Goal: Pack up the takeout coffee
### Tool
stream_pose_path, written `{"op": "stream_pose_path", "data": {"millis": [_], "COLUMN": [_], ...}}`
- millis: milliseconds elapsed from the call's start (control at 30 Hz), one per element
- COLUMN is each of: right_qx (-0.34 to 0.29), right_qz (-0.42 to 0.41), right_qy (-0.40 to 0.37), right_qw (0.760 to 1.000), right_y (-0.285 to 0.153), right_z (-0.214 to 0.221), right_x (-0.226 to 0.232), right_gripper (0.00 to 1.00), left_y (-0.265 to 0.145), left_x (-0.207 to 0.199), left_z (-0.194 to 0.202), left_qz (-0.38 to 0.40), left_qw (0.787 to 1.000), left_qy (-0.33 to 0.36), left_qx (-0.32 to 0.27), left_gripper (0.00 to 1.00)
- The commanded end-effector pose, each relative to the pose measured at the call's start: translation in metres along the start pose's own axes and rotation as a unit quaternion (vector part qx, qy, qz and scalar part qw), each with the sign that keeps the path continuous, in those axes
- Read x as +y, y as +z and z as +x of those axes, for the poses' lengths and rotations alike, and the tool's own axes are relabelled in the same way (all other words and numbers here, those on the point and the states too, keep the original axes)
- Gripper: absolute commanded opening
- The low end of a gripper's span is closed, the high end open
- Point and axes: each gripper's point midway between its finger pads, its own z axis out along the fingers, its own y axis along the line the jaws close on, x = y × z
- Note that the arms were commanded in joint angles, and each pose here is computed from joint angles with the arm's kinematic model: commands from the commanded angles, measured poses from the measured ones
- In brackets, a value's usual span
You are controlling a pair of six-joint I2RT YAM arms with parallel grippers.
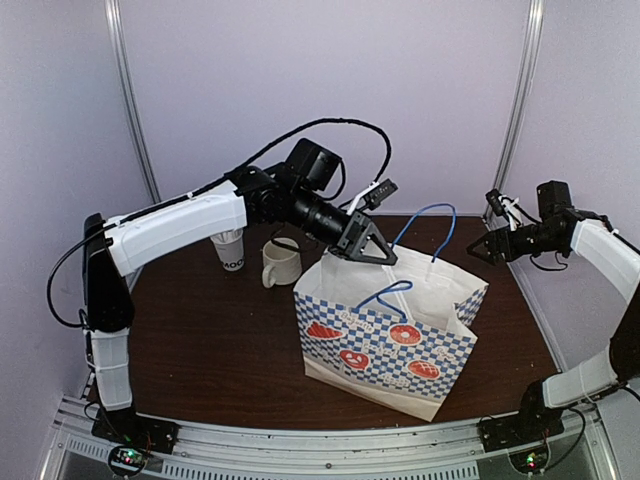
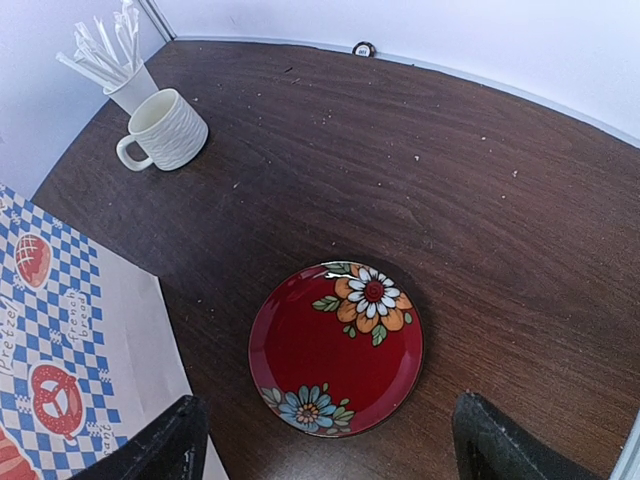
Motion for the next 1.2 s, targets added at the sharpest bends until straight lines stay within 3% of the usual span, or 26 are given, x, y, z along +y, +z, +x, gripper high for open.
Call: {"op": "stream_pose_path", "data": {"millis": [0,33,167,267,533,633,800,933,1067,1100,1167], "right_qx": [-0.002,-0.001,0.002,0.003,-0.020,-0.031,-0.090,-0.127,-0.150,-0.155,-0.157], "right_qz": [0.001,0.000,-0.003,0.002,0.034,0.072,0.206,0.272,0.273,0.269,0.261], "right_qy": [-0.005,-0.004,0.000,0.000,-0.029,-0.044,0.004,0.038,0.053,0.050,0.046], "right_qw": [1.000,1.000,1.000,1.000,0.999,0.996,0.974,0.953,0.949,0.949,0.951], "right_y": [-0.002,-0.002,0.000,-0.002,-0.041,-0.062,-0.099,-0.118,-0.133,-0.135,-0.137], "right_z": [-0.002,-0.001,-0.001,-0.005,-0.054,-0.078,-0.118,-0.130,-0.139,-0.141,-0.142], "right_x": [0.000,0.000,-0.001,-0.002,0.007,0.004,-0.030,-0.048,-0.039,-0.036,-0.030], "right_gripper": [0.88,0.88,0.88,0.89,0.90,0.98,0.99,1.00,1.00,1.00,0.99], "left_y": [-0.004,-0.002,-0.007,-0.026,-0.107,-0.151,-0.228,-0.287,-0.323,-0.332,-0.341], "left_x": [-0.005,-0.003,-0.006,-0.017,-0.003,0.015,0.043,0.071,0.100,0.107,0.118], "left_z": [-0.017,-0.017,-0.014,-0.018,-0.036,-0.042,-0.047,-0.043,-0.031,-0.027,-0.018], "left_qz": [-0.006,-0.007,-0.019,-0.047,-0.210,-0.283,-0.420,-0.549,-0.645,-0.659,-0.660], "left_qw": [1.000,1.000,0.999,0.996,0.965,0.944,0.887,0.809,0.733,0.719,0.719], "left_qy": [0.011,0.009,0.028,0.073,0.153,0.155,0.160,0.150,0.129,0.113,0.070], "left_qx": [-0.018,-0.014,0.001,-0.003,-0.043,-0.064,-0.108,-0.149,-0.176,-0.187,-0.209], "left_gripper": [0.00,0.00,0.42,0.59,0.79,0.83,0.94,0.97,0.98,0.98,0.97]}}
